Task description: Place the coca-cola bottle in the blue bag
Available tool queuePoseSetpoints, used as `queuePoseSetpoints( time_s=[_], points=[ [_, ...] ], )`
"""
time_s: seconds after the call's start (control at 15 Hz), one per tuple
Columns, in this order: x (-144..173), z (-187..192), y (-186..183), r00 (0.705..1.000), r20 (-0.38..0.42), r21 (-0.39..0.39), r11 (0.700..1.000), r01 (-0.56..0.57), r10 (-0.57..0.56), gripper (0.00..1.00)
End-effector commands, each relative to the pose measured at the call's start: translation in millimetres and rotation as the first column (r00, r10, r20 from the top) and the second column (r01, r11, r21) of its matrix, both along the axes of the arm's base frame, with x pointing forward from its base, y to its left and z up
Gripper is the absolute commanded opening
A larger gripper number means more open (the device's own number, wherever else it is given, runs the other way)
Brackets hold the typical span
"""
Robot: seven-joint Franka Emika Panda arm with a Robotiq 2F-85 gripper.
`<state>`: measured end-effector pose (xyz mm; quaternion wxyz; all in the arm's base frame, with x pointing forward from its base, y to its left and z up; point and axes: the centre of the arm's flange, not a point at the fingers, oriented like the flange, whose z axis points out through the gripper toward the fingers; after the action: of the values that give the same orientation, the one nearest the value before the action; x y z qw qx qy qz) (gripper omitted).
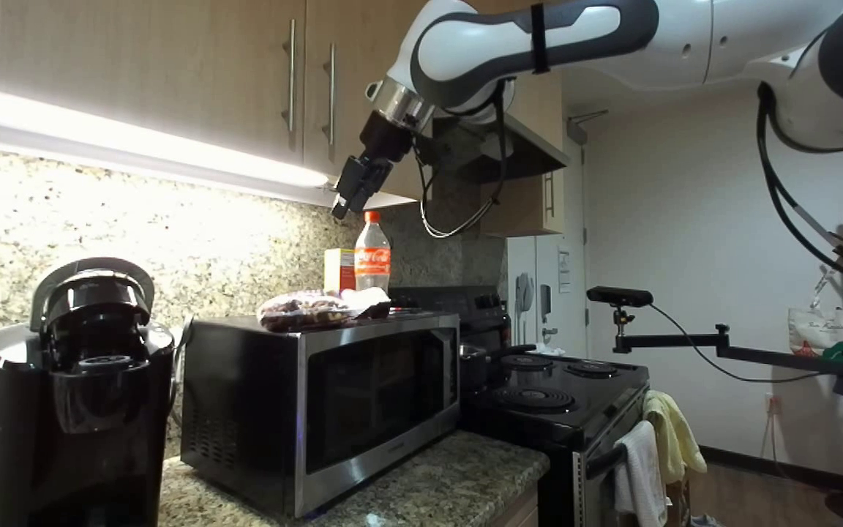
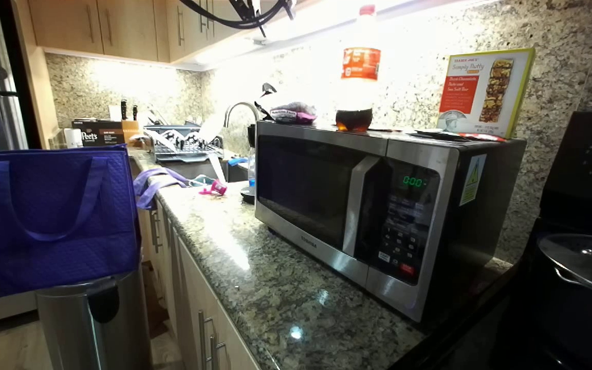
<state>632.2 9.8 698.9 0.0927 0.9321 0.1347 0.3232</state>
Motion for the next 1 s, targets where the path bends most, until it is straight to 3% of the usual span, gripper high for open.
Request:
queuePoseSetpoints(
  time_s=[0.0,0.27,0.53,0.6,0.73,0.93],
  points=[
    [-19.5,8.7,-14.1,0.99,-0.056,0.093,0.986,0.136,-0.131,0.99],
    [-50.8,15.8,-45.2,0.946,-0.035,0.207,0.924,0.322,-0.322,1.0],
    [-54.1,24.7,-88.9,0.875,-0.046,0.303,0.828,0.471,-0.481,1.0],
    [-51.2,26.1,-99.5,0.866,-0.04,0.316,0.816,0.483,-0.498,1.0],
    [-45.3,26.7,-118.5,0.86,-0.014,0.32,0.812,0.487,-0.511,1.0],
    [-31.6,25.2,-136.1,0.879,0.035,0.305,0.843,0.444,-0.476,1.0]
  ],
)
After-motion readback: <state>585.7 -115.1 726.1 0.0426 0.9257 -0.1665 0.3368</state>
